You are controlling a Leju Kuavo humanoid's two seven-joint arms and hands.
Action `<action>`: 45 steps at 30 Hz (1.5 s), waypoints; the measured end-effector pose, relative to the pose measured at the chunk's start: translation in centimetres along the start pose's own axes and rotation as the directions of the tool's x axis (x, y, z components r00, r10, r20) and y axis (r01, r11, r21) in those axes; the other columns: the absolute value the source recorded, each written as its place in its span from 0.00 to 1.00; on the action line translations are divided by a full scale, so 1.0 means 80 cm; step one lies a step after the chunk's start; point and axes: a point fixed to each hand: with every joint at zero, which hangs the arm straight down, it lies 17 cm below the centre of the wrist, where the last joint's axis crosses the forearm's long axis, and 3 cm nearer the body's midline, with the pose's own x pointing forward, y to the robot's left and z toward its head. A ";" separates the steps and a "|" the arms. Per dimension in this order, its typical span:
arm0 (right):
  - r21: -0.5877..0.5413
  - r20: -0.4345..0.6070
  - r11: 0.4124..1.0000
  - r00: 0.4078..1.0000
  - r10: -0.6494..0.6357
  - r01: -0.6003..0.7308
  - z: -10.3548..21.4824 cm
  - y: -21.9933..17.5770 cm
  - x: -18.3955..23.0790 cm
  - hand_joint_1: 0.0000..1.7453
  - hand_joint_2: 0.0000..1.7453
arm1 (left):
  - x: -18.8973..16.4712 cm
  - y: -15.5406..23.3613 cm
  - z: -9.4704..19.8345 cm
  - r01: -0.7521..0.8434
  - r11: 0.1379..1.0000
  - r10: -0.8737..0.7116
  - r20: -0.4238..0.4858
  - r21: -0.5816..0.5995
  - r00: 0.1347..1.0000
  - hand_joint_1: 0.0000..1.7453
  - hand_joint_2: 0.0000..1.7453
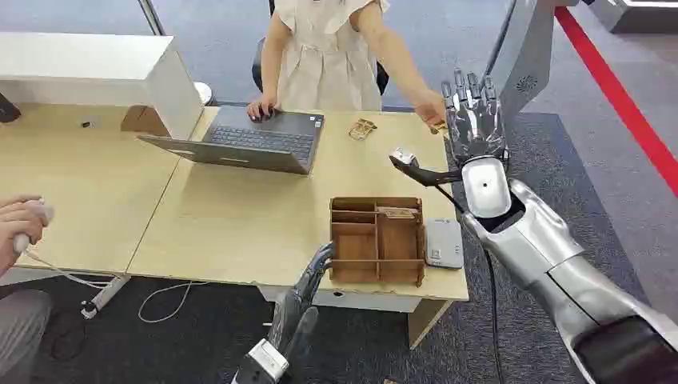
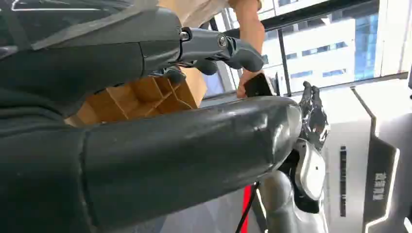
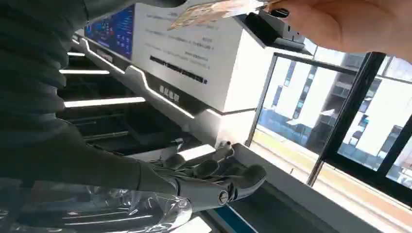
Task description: Pass the card to the sensor for recognition and then transmit it.
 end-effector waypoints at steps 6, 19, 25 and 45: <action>0.041 0.031 0.999 0.999 0.019 -0.020 0.002 0.012 0.006 0.00 1.00 | 0.000 0.002 0.000 0.005 1.000 -0.005 0.001 0.010 1.000 0.00 0.00; 0.136 0.078 0.990 0.996 0.037 -0.048 0.012 0.040 0.020 0.02 1.00 | 0.000 0.002 0.000 0.000 1.000 0.000 0.000 0.007 1.000 0.00 0.00; 0.148 0.078 0.988 0.996 0.038 -0.049 0.015 0.046 0.020 1.00 1.00 | 0.000 0.000 0.000 -0.005 1.000 0.005 -0.001 -0.001 1.000 0.00 0.00; 0.161 0.038 0.987 0.999 0.013 -0.019 0.019 0.054 0.009 1.00 1.00 | 0.000 0.001 0.000 -0.003 1.000 0.003 -0.001 0.003 1.000 0.00 0.00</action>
